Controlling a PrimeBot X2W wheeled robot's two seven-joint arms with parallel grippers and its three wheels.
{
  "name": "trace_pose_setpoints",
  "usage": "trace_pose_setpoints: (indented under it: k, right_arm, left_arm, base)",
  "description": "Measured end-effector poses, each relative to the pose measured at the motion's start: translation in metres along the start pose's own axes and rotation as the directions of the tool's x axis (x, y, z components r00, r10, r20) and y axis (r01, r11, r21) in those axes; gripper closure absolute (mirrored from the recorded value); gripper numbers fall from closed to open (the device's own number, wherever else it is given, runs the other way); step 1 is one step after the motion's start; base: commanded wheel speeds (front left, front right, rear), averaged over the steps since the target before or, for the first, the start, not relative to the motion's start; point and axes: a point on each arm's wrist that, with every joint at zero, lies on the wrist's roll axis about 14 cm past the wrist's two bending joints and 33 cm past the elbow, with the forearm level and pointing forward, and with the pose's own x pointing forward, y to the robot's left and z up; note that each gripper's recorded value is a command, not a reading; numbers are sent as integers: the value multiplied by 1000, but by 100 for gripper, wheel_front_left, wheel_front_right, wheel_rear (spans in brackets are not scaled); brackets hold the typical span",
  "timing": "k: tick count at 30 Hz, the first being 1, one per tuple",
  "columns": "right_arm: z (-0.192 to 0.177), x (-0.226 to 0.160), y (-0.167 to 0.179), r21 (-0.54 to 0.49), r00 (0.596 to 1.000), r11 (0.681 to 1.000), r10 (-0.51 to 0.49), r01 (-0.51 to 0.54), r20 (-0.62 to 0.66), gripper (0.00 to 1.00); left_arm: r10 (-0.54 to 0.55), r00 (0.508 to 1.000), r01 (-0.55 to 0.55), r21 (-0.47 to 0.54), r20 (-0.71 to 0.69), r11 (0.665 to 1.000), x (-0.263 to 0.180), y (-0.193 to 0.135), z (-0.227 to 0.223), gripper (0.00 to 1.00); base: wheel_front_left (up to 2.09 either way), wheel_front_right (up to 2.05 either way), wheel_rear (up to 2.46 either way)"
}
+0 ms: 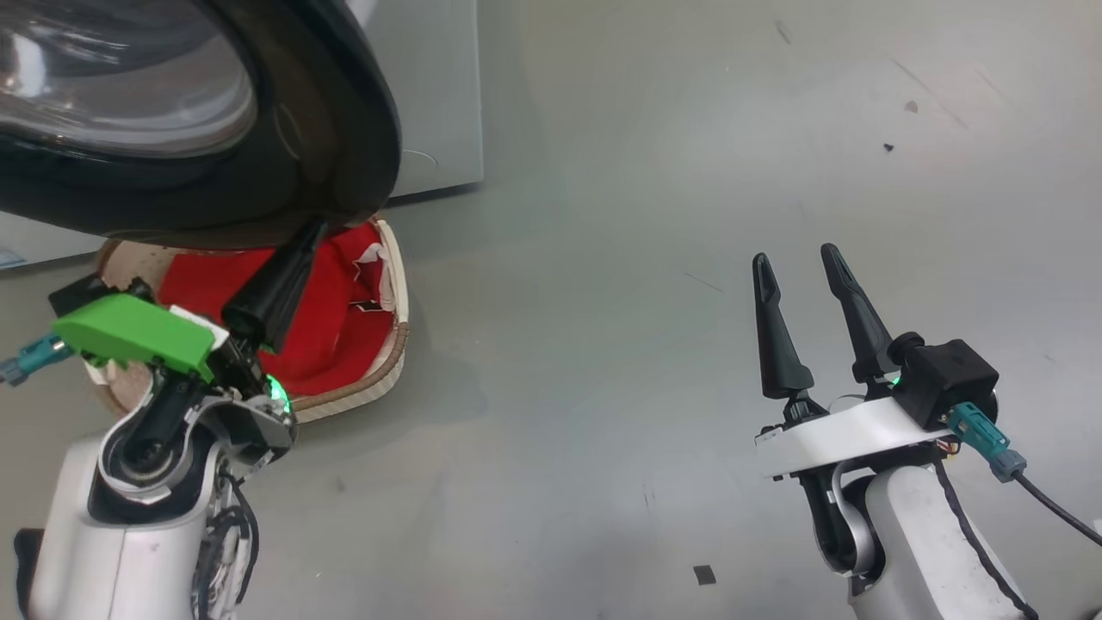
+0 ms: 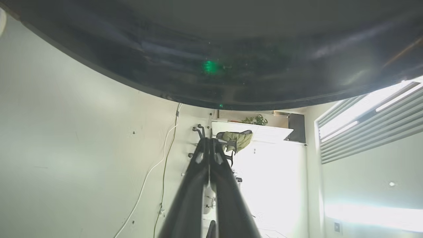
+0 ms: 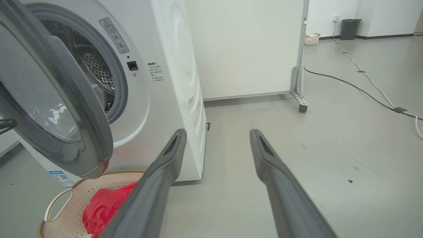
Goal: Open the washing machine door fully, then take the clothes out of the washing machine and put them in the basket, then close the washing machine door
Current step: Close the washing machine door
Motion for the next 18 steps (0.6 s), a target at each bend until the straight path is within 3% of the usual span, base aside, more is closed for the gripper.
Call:
trace_pose_setpoints:
  k: [4, 7, 11, 12, 15, 18]
  right_arm:
    - [0, 4, 12, 1, 999, 999, 44, -44, 2, 0]
    - [0, 6, 21, 5, 997, 997, 72, -72, 5, 0]
    - [2, 8, 33, 0, 993, 993, 117, -117, 12, 0]
    - [2, 8, 33, 0, 993, 993, 117, -117, 12, 0]
    - [-1, 5, 42, -8, 989, 989, 149, -149, 2, 0]
    - [0, 3, 52, -5, 984, 984, 180, -180, 3, 0]
  left_arm:
    - [40, 998, -41, 33, 52, 999, -27, 10, 10, 100]
    - [69, 991, -87, 166, 112, 982, -48, 13, 21, 100]
    - [121, 971, -188, 353, 204, 917, -83, 19, 42, 100]
    - [121, 971, -188, 353, 204, 917, -83, 19, 42, 100]
    - [140, 947, -262, 447, 287, 855, -110, 22, 55, 100]
    - [139, 924, -326, 545, 355, 773, -134, 20, 63, 100]
  base:
    - [0, 0, 0]
    - [0, 0, 0]
    - [0, 0, 0]
    - [0, 0, 0]
    - [0, 0, 0]
    - [0, 0, 0]
